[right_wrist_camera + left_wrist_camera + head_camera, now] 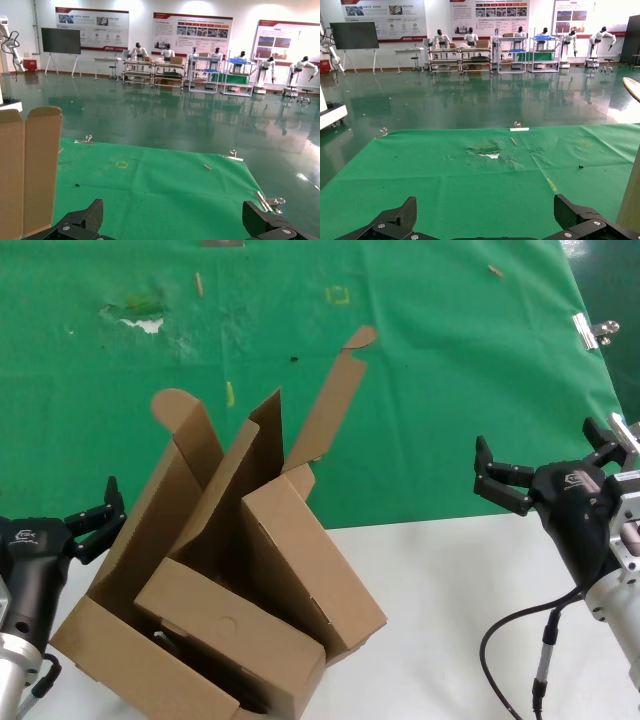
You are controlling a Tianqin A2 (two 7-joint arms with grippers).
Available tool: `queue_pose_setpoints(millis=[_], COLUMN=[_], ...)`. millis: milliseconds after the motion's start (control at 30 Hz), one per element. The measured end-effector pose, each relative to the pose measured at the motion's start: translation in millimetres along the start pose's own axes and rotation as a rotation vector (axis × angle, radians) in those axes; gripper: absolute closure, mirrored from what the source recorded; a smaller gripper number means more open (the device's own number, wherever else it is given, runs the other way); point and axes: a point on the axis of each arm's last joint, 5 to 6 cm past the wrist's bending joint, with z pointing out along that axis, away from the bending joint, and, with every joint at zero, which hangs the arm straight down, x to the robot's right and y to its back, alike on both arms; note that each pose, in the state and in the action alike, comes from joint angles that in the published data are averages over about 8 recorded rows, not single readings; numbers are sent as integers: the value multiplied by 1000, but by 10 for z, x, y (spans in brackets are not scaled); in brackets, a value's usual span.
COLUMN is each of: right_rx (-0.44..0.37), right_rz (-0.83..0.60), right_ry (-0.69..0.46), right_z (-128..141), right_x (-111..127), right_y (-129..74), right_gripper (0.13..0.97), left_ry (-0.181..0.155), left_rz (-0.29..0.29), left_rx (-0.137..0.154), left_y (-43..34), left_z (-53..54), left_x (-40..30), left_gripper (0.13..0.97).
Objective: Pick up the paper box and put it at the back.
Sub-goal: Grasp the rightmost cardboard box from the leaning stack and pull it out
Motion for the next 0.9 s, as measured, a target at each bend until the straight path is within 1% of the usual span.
queue_pose_setpoints(millis=[367, 500, 633, 700, 800, 900], right_rx=[0, 7, 46, 79, 131, 150], right_rz=[0, 34, 71, 55, -45, -227], right_ry=[0, -13, -46, -68, -118, -213], right_z=[0, -18, -64, -98, -181, -301], right_x=[0, 66, 260, 399, 646, 880], right_y=[0, -21, -134, -226, -380, -469], right_gripper=[130, 130, 130, 130, 130, 130], left_ry=[0, 0, 0, 0, 0, 0], left_rz=[0, 0, 0, 0, 0, 0], left_rx=[0, 0, 0, 0, 0, 0], left_y=[0, 0, 0, 0, 0, 0], left_z=[0, 0, 0, 0, 0, 0], left_x=[0, 0, 0, 0, 0, 0], left_gripper=[132, 132, 132, 141, 155, 169])
